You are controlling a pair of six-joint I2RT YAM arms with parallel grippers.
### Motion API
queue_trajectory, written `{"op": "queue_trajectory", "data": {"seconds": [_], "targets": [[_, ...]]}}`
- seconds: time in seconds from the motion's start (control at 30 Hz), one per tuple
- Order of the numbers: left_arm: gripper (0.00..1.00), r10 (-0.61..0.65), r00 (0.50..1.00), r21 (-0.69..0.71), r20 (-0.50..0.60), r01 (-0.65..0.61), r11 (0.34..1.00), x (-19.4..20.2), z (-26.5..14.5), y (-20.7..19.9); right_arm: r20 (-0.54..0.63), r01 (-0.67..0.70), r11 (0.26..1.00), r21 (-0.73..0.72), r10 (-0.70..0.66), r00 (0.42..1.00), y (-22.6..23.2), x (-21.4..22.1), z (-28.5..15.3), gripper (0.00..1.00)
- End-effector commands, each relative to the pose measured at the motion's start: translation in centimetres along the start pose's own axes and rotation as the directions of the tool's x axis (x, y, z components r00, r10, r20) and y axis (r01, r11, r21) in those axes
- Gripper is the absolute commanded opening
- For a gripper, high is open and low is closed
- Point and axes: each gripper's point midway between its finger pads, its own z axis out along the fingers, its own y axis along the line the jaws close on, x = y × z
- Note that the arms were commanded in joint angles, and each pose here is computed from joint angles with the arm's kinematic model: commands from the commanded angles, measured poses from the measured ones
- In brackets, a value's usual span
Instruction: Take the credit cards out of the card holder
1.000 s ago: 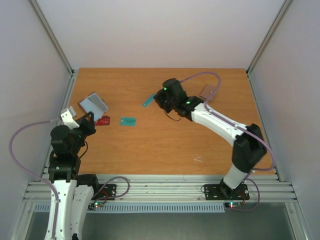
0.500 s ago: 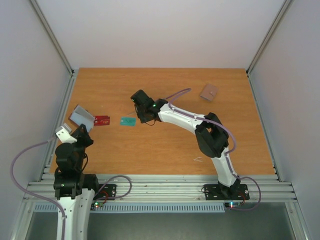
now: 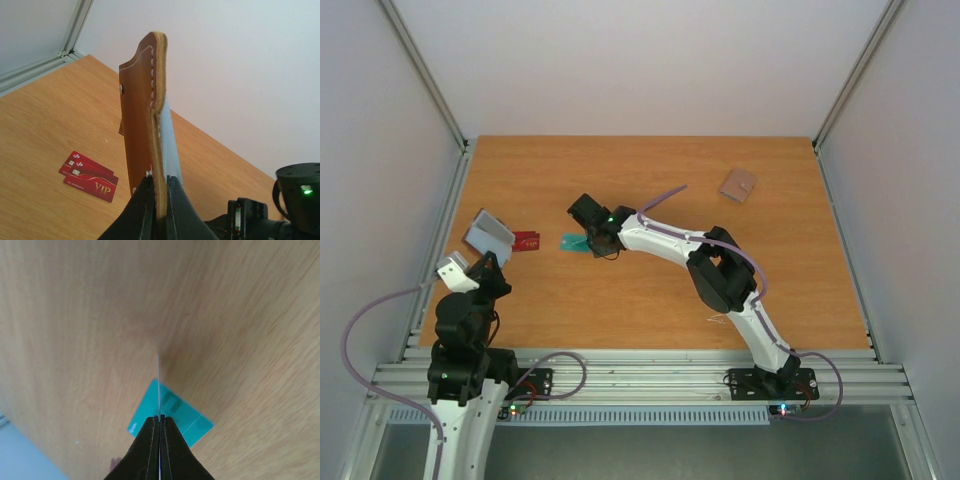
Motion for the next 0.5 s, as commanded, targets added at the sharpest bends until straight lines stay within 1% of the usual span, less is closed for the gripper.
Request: {"op": "queue_trajectory", "data": {"seconds": [0.0,0.1,0.3,0.47], "targets": [[0.00,0.016,0.997,0.025,0.079,-0.018,1.000,-1.6,-0.3,-0.7,0.052,-0.185,0.983,-0.011,0.185,0.981,-0.3,-0.2,0.7,0.01],[0.00,0.018,0.997,0.032,0.078,-0.020,0.999,-1.6,-0.3,-0.8,0.054,-0.197,0.980,-0.033,0.199,0.979,0.3,-0.1,0.9,0.01],[0.00,0.018,0.997,0.035,0.077,-0.020,0.999,-1.6,-0.3,-0.9,0.012,-0.236,0.970,-0.058,0.237,0.971,0.7,0.8,2.1,0.01],[0.00,0.017,0.997,0.037,0.073,-0.019,0.999,-1.5,-0.2,-0.9,-0.016,-0.238,0.967,-0.084,0.238,0.971,1.4,1.5,2.5,0.02]]}}
